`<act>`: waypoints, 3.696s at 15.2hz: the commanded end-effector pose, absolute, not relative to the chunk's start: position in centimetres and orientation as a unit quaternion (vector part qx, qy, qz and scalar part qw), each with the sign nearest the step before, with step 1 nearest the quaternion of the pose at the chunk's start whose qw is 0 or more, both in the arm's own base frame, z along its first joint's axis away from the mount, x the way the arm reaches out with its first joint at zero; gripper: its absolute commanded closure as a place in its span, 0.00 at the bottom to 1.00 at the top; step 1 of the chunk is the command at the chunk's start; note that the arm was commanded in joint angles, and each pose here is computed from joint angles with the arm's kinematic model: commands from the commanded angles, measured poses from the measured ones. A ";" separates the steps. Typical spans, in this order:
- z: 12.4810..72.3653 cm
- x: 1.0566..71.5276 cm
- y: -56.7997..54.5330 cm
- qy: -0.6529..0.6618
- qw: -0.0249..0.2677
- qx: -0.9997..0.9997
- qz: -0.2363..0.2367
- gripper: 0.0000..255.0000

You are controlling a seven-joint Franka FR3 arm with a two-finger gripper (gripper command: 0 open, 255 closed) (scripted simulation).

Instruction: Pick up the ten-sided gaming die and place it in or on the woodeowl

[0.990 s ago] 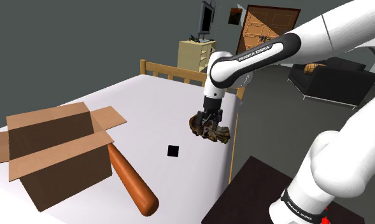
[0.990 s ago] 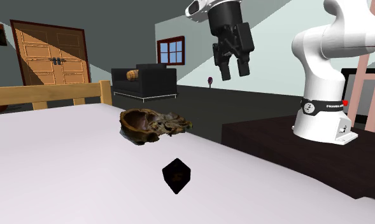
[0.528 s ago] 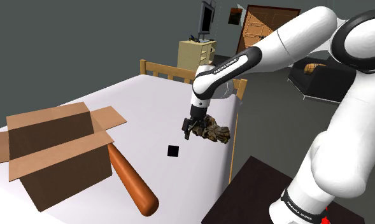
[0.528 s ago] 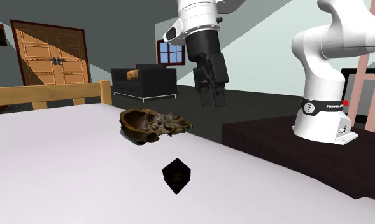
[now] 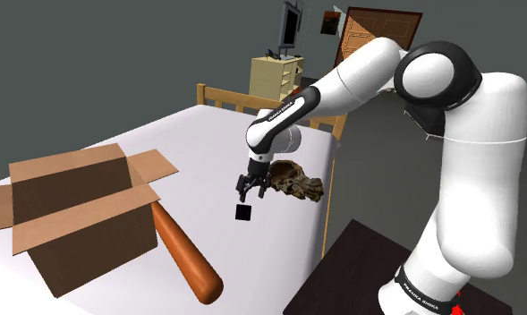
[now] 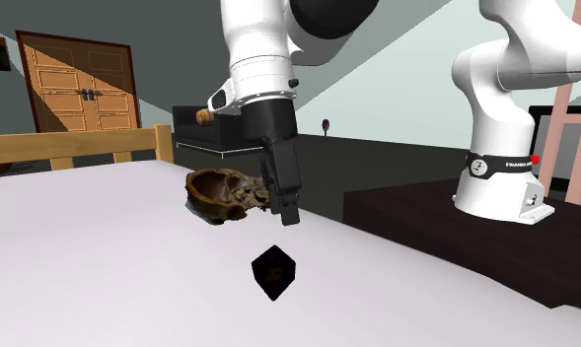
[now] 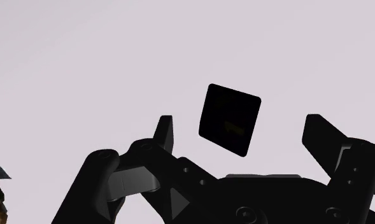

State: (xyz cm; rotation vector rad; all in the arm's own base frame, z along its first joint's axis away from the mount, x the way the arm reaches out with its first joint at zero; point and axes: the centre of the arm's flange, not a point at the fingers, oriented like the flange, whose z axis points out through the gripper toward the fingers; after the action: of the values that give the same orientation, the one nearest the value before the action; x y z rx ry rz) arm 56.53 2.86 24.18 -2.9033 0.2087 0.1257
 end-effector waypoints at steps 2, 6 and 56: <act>21.5 58.9 3.2 0.070 0.119 -0.990 0.037 0.00; 19.5 58.8 3.7 0.070 0.119 -0.990 0.037 0.00; 32.9 58.7 4.1 0.070 0.119 -0.990 0.037 1.00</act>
State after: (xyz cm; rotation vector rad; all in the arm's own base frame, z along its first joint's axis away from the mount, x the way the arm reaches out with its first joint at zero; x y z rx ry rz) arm 58.69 4.13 32.43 -2.8941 0.2059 0.1068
